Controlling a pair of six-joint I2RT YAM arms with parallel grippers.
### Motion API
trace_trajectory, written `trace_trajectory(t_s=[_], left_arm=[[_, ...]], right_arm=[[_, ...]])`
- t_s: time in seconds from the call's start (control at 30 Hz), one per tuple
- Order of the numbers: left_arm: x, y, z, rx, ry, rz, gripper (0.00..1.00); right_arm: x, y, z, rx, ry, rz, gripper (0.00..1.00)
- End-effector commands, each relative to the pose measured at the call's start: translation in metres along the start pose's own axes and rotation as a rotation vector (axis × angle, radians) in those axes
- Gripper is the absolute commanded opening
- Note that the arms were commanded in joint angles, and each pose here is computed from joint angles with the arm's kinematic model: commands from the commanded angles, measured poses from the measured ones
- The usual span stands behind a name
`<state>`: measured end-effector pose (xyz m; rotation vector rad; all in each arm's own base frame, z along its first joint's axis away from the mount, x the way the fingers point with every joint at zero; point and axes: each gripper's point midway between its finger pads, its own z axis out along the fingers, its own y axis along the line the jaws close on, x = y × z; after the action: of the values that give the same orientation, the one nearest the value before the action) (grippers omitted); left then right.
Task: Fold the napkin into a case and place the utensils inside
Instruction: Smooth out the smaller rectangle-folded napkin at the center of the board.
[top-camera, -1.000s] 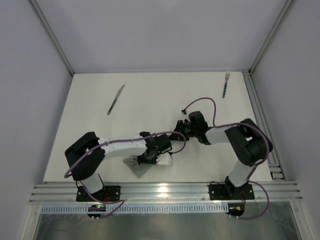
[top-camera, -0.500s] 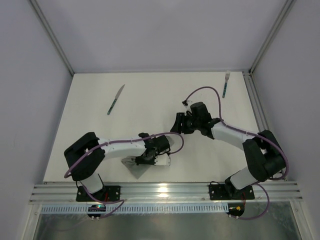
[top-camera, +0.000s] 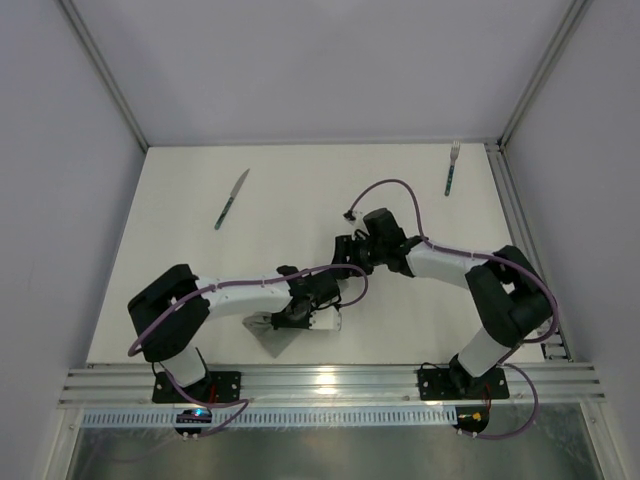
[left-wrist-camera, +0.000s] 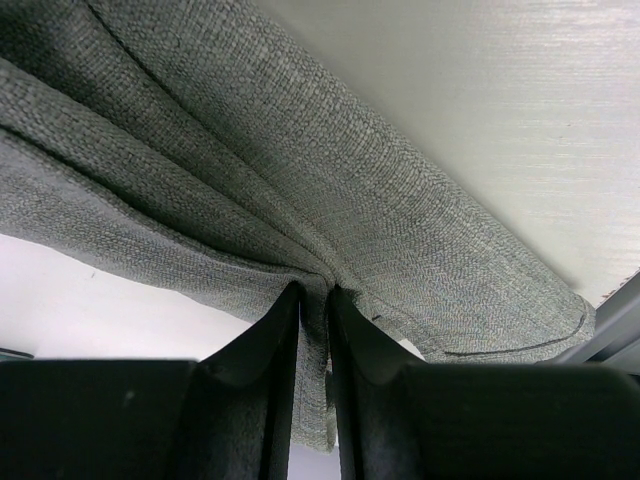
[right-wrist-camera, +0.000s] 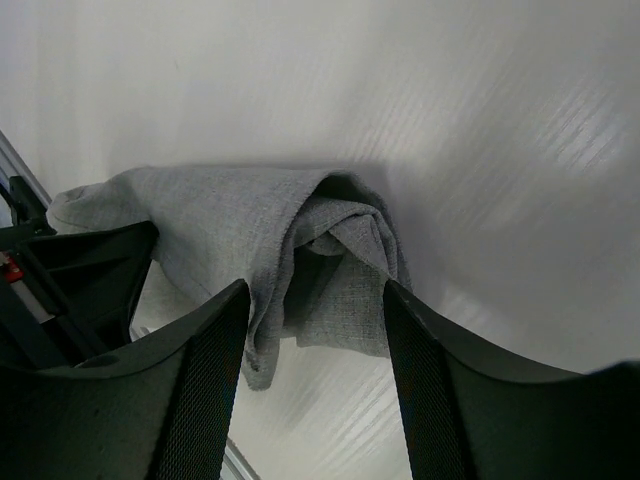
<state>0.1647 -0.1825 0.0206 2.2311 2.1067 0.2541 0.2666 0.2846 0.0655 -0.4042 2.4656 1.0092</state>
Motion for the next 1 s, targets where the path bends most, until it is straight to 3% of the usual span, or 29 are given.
trace_trajectory(t_s=[0.0, 0.43, 0.8, 0.9, 0.93, 0.97], left_arm=[[-0.005, 0.004, -0.007, -0.028, -0.033, -0.011, 0.2], [-0.005, 0.004, -0.006, -0.029, -0.034, -0.007, 0.2], [-0.006, 0.004, -0.006, -0.029, -0.04, -0.011, 0.2], [-0.005, 0.005, -0.007, -0.034, -0.04, -0.011, 0.2], [-0.005, 0.005, -0.008, -0.034, -0.04, -0.013, 0.2], [-0.005, 0.006, -0.01, -0.039, -0.042, -0.015, 0.21]], right_arm=[[-0.018, 0.021, 0.008, -0.115, -0.025, 0.005, 0.61], [-0.003, 0.021, 0.017, -0.125, 0.057, -0.001, 0.48], [0.013, 0.025, 0.03, -0.108, 0.123, -0.017, 0.47], [0.013, 0.022, 0.033, -0.125, 0.128, 0.014, 0.3], [0.006, 0.023, 0.034, -0.141, 0.094, 0.01, 0.16], [0.005, 0.023, 0.034, -0.146, 0.088, 0.022, 0.11]])
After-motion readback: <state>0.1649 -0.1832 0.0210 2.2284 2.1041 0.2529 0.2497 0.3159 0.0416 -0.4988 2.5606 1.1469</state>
